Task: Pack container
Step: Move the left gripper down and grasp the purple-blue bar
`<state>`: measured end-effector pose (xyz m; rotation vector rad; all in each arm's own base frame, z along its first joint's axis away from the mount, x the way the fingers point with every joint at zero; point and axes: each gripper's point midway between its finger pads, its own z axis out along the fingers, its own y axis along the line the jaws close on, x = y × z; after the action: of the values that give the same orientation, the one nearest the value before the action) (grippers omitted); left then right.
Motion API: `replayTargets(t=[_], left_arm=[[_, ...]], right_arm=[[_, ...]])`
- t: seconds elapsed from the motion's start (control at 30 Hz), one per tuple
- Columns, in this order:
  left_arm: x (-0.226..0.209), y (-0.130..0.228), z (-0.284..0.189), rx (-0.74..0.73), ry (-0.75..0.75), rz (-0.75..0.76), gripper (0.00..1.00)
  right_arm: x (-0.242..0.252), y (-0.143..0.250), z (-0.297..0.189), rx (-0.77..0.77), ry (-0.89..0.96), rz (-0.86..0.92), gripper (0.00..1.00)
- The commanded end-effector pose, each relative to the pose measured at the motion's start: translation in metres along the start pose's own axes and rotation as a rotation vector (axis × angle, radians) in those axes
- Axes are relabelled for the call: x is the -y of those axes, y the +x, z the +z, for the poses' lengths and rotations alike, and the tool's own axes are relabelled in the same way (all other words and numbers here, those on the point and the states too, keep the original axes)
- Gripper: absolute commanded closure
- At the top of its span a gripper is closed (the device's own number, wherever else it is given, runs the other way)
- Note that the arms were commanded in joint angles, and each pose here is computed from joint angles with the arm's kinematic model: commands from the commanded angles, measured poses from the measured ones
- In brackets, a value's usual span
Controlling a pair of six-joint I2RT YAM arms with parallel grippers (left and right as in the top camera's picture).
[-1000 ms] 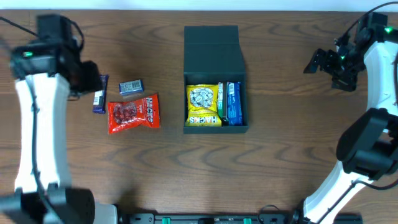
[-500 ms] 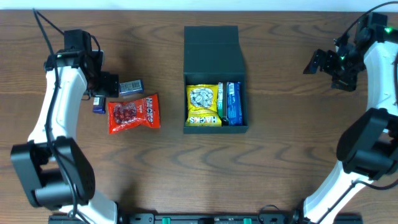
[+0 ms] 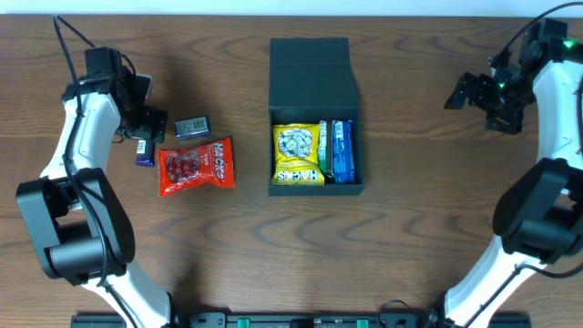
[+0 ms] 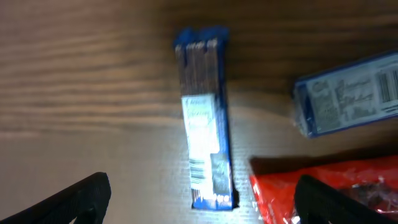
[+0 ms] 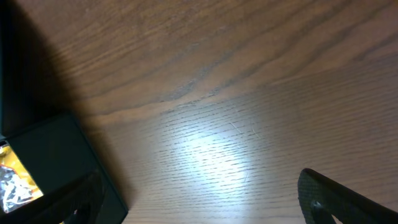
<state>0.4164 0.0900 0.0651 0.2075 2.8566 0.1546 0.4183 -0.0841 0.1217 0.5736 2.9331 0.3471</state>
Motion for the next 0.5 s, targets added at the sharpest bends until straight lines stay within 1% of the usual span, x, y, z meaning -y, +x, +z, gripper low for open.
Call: replayTargets(t=[0.0,0.1,0.3,0.47], left_arm=[[0.006,0.006,0.021,-0.032,0.037,0.079,0.04],[0.004,0.003,0.034,-0.032,0.029,0.102,0.04],[0.0,-0.004,0.054,-0.01,0.023,0.098,0.04],[0.0,0.002,0.071,-0.033,0.036,0.117,0.03]], right_arm=[[0.001,-0.004,-0.004,0.015,0.003,-0.016,0.01],[0.001,-0.004,-0.003,0.014,0.003,-0.015,0.01],[0.001,-0.001,-0.003,0.002,0.004,-0.012,0.01],[0.002,0.0,-0.003,-0.005,0.004,-0.01,0.01]])
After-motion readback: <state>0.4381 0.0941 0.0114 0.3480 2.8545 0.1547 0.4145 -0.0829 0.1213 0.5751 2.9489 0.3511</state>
